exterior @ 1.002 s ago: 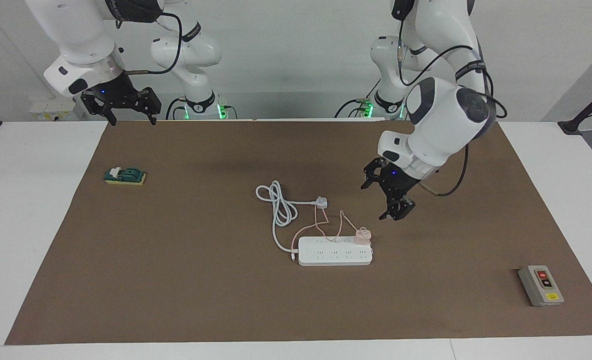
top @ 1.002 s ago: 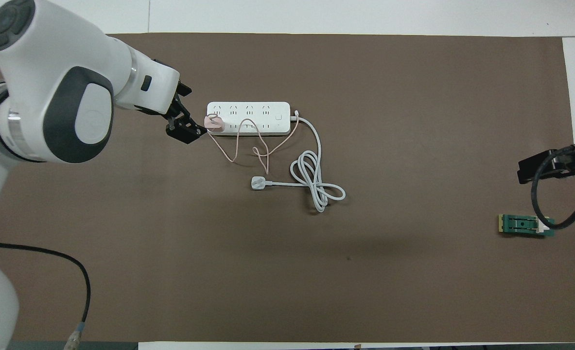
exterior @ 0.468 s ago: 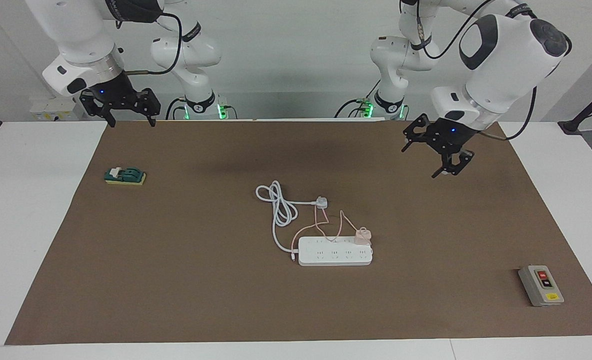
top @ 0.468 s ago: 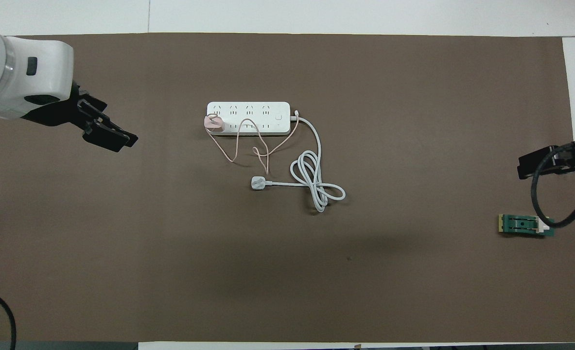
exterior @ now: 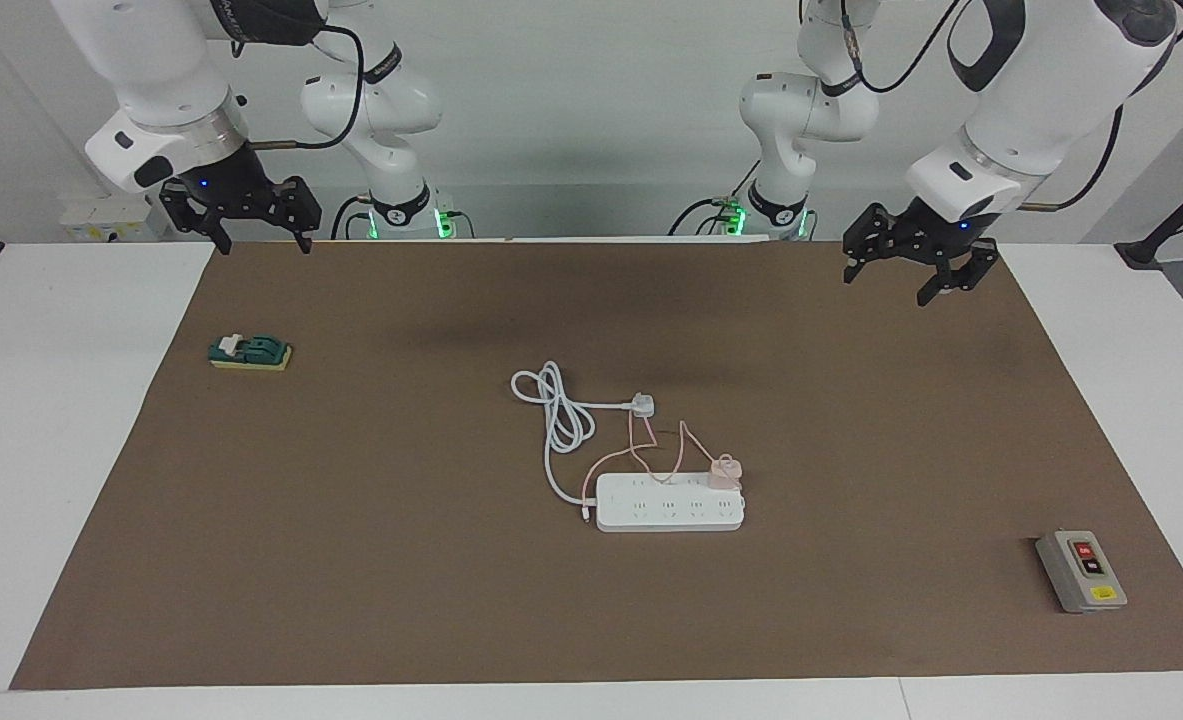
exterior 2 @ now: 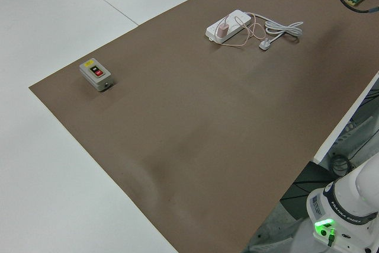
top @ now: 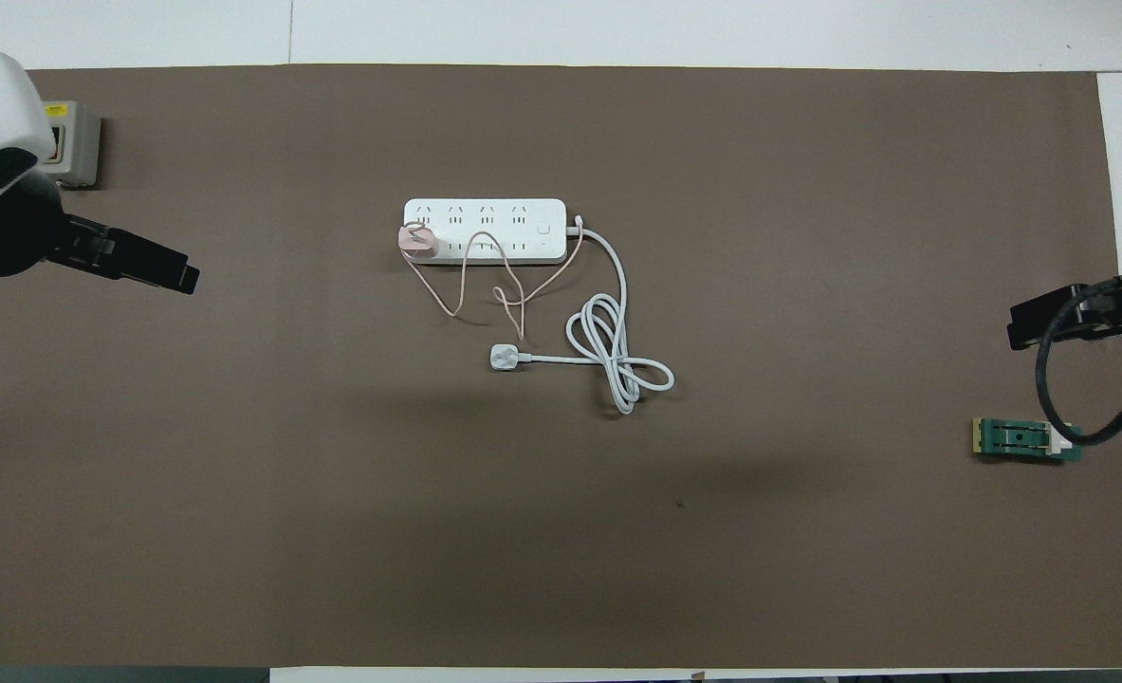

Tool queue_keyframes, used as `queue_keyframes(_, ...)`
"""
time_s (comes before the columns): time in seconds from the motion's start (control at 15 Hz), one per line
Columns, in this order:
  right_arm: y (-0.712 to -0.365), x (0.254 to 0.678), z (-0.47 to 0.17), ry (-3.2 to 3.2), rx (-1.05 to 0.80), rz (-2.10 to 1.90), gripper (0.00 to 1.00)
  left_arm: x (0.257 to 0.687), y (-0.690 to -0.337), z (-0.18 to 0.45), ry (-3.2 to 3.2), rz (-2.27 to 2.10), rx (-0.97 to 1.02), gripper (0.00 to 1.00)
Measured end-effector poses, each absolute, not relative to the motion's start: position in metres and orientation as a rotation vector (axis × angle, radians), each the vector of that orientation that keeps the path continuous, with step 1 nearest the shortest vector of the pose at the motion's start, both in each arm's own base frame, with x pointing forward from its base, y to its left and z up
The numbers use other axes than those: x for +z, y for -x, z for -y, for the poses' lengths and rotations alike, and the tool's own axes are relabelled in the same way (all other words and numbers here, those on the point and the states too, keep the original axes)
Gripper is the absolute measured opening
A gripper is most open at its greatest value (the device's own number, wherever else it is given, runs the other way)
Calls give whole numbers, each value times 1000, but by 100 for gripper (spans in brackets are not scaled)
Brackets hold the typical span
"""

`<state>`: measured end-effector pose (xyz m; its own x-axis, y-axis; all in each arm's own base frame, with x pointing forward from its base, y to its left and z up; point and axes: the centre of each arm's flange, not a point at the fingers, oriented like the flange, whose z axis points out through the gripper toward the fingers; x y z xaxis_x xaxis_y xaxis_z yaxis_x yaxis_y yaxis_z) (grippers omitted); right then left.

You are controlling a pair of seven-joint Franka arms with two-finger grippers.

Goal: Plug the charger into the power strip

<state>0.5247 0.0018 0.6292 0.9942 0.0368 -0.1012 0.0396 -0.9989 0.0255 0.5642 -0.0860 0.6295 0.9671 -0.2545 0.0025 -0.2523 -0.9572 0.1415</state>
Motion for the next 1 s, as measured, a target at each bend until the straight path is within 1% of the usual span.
queue_keyframes(0.2, -525, 629, -3, -3123, -158, -61, 100, 645, -556, 60, -2986, 259, -5, 100)
queue_keyframes(0.53, -525, 629, -3, -3124, -158, -59, 100, 642, -555, 6, -2996, 100, -19, 100)
queue_keyframes(0.87, -525, 629, -3, -3124, -158, -59, 100, 631, -550, 30, -3095, 165, -99, 100)
queue_keyframes(1.0, -525, 629, -3, -3124, -158, -59, 100, 627, -547, 30, -3108, 165, -146, 100)
